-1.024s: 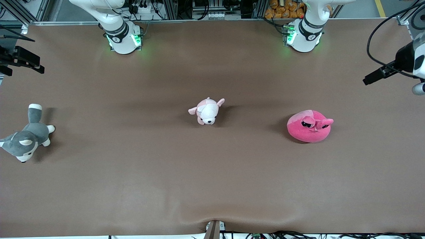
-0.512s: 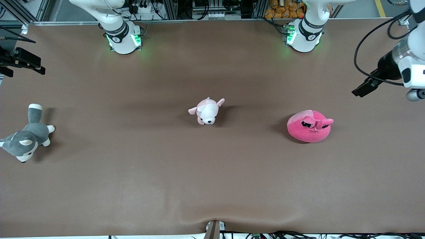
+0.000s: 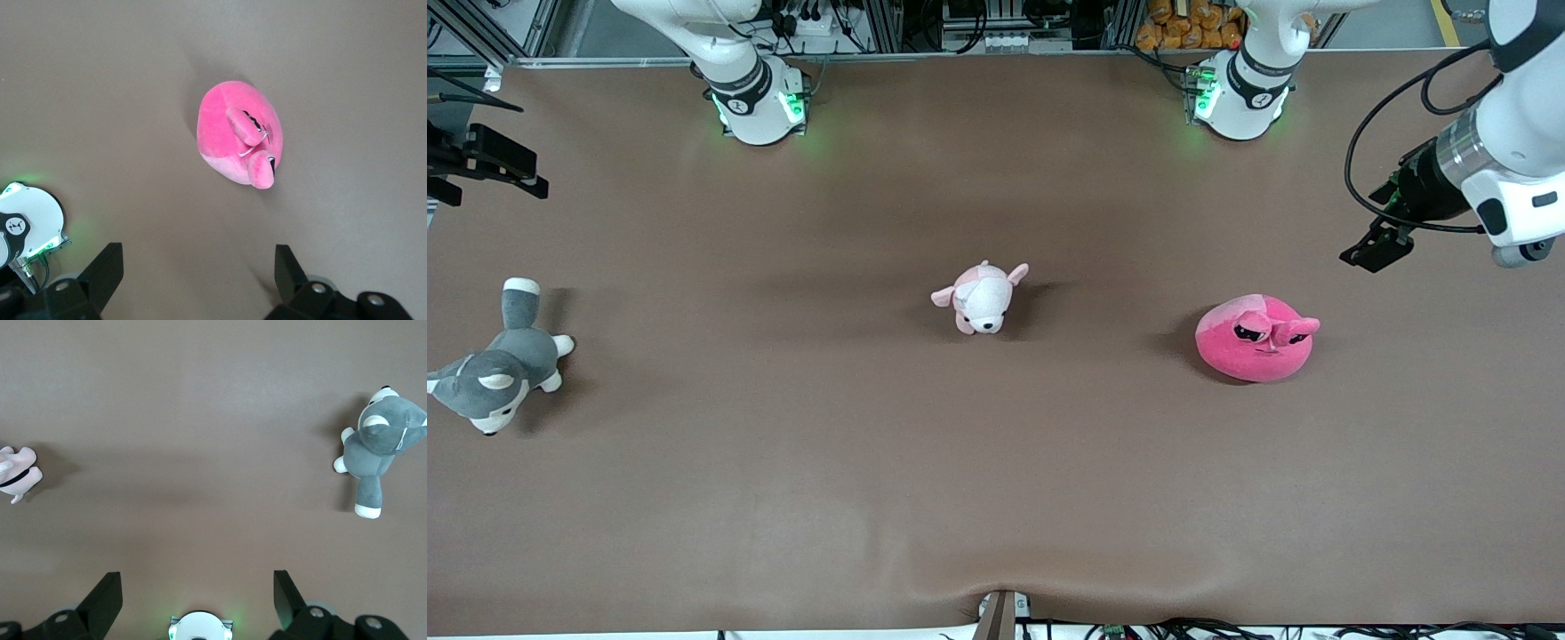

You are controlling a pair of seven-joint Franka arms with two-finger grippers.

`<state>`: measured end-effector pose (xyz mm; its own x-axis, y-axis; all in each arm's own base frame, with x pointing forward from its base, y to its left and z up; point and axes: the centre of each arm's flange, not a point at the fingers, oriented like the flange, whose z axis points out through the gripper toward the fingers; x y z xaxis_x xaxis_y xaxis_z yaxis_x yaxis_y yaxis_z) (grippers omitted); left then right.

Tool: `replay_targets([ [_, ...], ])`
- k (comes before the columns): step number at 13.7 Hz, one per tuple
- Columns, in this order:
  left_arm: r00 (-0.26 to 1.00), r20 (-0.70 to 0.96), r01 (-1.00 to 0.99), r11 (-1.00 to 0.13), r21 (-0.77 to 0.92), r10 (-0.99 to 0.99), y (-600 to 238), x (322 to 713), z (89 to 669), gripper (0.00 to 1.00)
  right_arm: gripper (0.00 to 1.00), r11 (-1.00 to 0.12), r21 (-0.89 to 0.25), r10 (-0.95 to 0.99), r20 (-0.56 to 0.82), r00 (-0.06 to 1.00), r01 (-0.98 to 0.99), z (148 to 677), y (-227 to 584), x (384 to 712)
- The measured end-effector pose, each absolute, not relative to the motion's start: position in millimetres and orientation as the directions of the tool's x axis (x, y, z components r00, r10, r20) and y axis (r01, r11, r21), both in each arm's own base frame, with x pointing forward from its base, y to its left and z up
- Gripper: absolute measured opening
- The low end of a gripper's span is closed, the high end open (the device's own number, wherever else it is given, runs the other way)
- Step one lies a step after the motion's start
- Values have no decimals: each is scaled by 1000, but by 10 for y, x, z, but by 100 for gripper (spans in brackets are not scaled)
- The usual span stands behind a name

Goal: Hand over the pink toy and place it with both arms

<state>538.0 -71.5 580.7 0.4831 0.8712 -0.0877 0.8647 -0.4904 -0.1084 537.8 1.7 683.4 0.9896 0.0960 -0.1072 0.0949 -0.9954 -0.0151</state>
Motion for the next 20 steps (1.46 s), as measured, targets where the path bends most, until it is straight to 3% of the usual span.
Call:
replay_targets([
  [3, 327, -197, 928, -353, -116, 924, -652, 5430, 5656, 100, 100, -995, -15, 102, -105, 989, 101, 6844, 47, 5377],
  [9, 106, -191, 961, -151, -234, 976, -830, 5575, 5184, 100, 100, -994, -13, 109, -86, 990, 108, 6862, 87, 5400],
  [20, -47, -189, 938, -21, -345, 981, -368, 5904, 4218, 100, 100, -994, -14, 109, -90, 990, 109, 6855, 89, 5406],
])
